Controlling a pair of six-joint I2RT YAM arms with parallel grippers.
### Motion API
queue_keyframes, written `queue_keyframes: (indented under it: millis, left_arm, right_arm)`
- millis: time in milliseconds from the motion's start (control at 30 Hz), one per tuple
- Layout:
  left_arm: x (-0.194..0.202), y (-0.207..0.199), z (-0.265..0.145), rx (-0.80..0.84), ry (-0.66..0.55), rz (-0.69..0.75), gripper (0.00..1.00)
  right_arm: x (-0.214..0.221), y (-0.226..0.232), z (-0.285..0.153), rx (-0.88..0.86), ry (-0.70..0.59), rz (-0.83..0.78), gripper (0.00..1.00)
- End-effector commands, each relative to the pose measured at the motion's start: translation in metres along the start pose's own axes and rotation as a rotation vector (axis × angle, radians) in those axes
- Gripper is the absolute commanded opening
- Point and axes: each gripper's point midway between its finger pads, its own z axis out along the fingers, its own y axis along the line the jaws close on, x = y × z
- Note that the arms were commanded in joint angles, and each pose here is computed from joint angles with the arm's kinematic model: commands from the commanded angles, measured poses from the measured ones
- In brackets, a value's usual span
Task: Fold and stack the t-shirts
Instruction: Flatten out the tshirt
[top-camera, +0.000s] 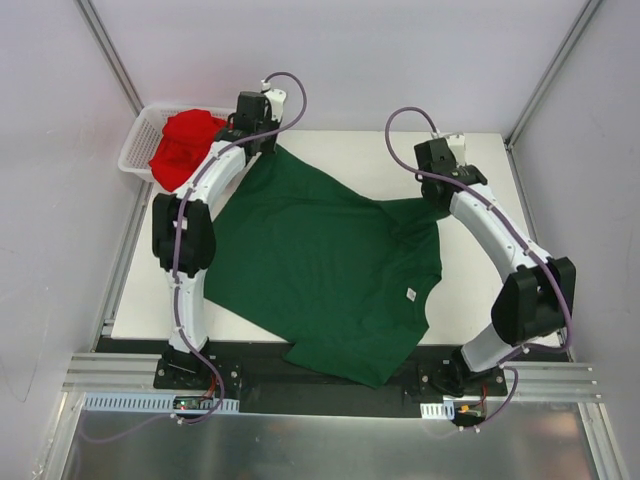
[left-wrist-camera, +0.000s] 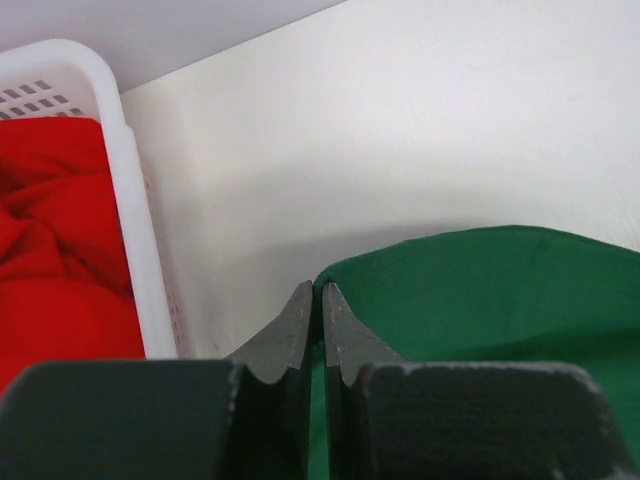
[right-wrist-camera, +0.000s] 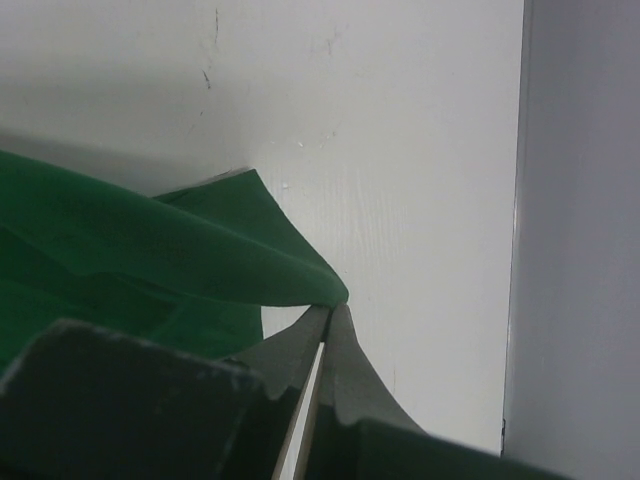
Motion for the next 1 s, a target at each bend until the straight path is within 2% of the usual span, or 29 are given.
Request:
queue_keyframes:
  millis: [0,133,433,733,967]
  left_arm:
    - [-0.023,0.024,0.022,-0.089,-0.058,0.016,0.00]
    - [-0.012,0.025,0.047,-0.100,-0.035,0.010,0.00]
    - [0.001,0.034,0.067,-0.148,-0.022,0.015,0.00]
    - [0.002,0.038,0.066,-0.173,-0.031,0.025,0.00]
    - [0.002,0.043,0.066,-0.200,-0.039,0.031,0.00]
  right_arm:
    - [-0.019,-0.008,0.010,0.073,-0.002,0.064,0.01]
    - [-0.020,0.000,0.031,0.091,0.028,0.088,0.01]
    - [-0.028,0.027,0.077,0.121,0.016,0.093,0.01]
    - [-0.073,0.065,0.099,0.017,-0.110,0.064,0.01]
    - [-0.088,0.067,0.110,0.080,-0.156,0.032,0.01]
